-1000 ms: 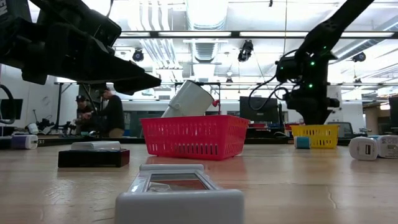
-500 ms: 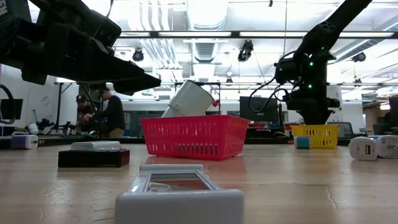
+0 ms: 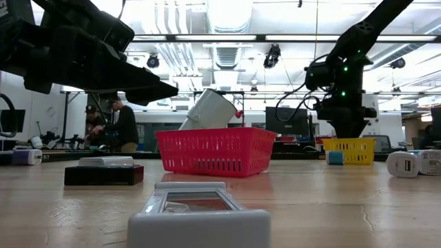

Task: Pick & Place Office items
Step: Put the middle blue charger adapter into the yellow basket, then put the top blue digital clock into the red basket

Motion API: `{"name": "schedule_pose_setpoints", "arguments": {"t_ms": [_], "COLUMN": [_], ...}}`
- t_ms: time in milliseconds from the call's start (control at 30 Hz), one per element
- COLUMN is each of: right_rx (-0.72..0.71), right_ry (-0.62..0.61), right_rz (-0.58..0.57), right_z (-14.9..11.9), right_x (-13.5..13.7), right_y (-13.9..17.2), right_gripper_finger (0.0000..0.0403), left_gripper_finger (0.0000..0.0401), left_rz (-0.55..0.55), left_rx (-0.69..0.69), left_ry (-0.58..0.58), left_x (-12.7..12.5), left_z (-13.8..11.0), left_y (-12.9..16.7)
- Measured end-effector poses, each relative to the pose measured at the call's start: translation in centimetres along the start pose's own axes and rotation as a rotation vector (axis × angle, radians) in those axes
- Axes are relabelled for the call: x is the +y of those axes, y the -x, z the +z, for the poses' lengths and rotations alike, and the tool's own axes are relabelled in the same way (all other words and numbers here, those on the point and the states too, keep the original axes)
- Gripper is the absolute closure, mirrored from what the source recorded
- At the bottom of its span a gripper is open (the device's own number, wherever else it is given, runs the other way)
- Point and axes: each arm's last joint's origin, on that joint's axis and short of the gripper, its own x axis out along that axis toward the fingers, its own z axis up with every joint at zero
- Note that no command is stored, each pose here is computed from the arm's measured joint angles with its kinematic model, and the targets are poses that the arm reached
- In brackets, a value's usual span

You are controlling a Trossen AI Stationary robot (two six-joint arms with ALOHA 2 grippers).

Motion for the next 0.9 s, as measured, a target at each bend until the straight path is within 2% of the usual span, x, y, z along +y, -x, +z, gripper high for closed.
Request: {"name": "schedule_pose_setpoints", "arguments": {"t_ms": [267, 400, 667, 800, 900], "right_rx": [-0.155, -0.286, -0.674, -0.795, -0.874], "right_ry": [-0.033, -0.013, 0.108, 0.182, 0.247], "right_rz": [0.000, 0.034, 0.202, 0.296, 0.313], "right_z": [-0.6, -1.2, -3.0, -4.0, -4.7], "right_x": [-0.5, -0.1, 2.9, 4.8, 6.4], "right_y": [3.3, 5.6, 9.5, 10.3, 10.3], "right_gripper_finger": [0.0235, 0.0235, 0.0234, 0.0234, 0.0234], "left_gripper_finger": [0.0073, 0.0073, 0.0073, 0.0073, 0.0073], "left_rz": [0.000, 0.000, -0.001, -0.002, -0.002], "left_rx": [0.000, 0.000, 0.006, 0.035, 0.084], "left_ry": [0.000, 0.009, 0.040, 0.054, 0.061], "left_x": [0.0, 0.0, 0.0, 0.0, -0.1], "left_z": [0.0, 0.0, -0.1, -0.3, -0.4], "left_y": [0.0, 0.0, 0.0, 0.0, -0.3]}}
